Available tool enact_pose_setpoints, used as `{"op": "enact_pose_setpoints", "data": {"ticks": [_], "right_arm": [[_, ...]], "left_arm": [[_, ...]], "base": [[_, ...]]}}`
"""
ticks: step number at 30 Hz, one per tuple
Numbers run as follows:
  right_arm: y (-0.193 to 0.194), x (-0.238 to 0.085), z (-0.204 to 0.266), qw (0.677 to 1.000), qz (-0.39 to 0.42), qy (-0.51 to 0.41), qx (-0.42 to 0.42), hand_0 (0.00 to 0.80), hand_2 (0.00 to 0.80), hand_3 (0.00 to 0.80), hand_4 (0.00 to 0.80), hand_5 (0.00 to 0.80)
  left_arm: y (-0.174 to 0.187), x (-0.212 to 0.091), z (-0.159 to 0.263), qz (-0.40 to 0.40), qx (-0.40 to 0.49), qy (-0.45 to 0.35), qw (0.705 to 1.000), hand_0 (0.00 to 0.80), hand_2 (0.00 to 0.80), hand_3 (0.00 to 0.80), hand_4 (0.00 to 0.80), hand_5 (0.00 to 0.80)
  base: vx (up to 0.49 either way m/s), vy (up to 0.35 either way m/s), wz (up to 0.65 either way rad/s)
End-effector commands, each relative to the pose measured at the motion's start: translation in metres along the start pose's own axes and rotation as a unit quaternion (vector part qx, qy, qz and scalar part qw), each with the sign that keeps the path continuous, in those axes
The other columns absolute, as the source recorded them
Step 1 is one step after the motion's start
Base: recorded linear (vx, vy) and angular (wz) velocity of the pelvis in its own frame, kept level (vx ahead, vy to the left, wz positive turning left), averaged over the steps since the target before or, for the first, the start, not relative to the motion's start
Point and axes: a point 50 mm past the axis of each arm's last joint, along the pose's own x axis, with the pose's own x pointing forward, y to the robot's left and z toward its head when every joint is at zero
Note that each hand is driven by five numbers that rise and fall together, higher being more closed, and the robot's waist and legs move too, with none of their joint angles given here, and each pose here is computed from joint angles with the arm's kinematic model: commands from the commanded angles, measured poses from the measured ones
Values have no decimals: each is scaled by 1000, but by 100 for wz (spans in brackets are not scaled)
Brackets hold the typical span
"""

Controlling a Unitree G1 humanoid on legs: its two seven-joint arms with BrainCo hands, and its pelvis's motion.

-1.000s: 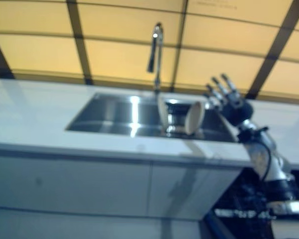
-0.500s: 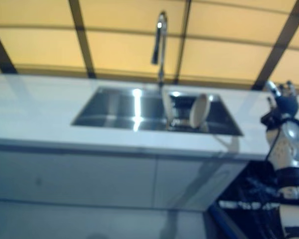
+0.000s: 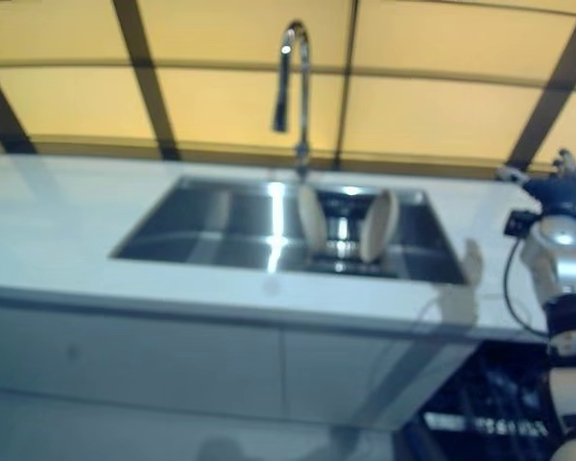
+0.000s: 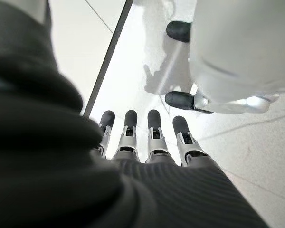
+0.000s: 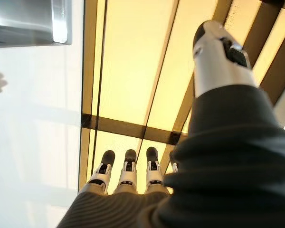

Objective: Take plates into dishwasher

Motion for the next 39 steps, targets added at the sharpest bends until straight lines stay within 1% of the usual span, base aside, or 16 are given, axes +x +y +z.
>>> {"op": "enact_pose_setpoints", "data": {"ticks": [1,3,6,12,21,26,33,39], "right_arm": [[7,3,39,998,-15,-56,37,0,0,0,0,0],[10,4,36,998,-9,-50,40,0,0,0,0,0],[14,-2,24,999,19,-41,22,0,0,0,0,0],[26,-5,25,996,80,-42,4,0,0,0,0,0],[31,-8,26,997,67,-22,-33,0,0,0,0,0],[41,-10,26,995,89,-1,-33,0,0,0,0,0],[47,-12,25,994,106,20,-36,0,0,0,0,0],[49,-12,24,987,135,54,-72,0,0,0,0,0]], "left_arm": [[0,0,14,3,14,-12,1000,0,0,0,0,0],[0,0,15,-1,28,-7,1000,0,0,0,0,0],[-2,0,28,3,29,-18,999,0,0,0,0,0],[10,-3,31,12,25,-25,999,0,0,0,0,0],[8,-2,10,2,38,1,999,0,0,0,0,0],[9,-2,-2,3,24,13,1000,0,0,0,0,0],[13,-3,-5,9,29,13,999,0,0,0,0,0],[13,-3,-7,8,34,15,999,0,0,0,0,0]], "base": [[63,93,-6],[133,149,20],[118,143,16],[81,51,-2],[71,-18,-2],[68,-11,-3],[50,-14,-2],[46,-13,0]]}}
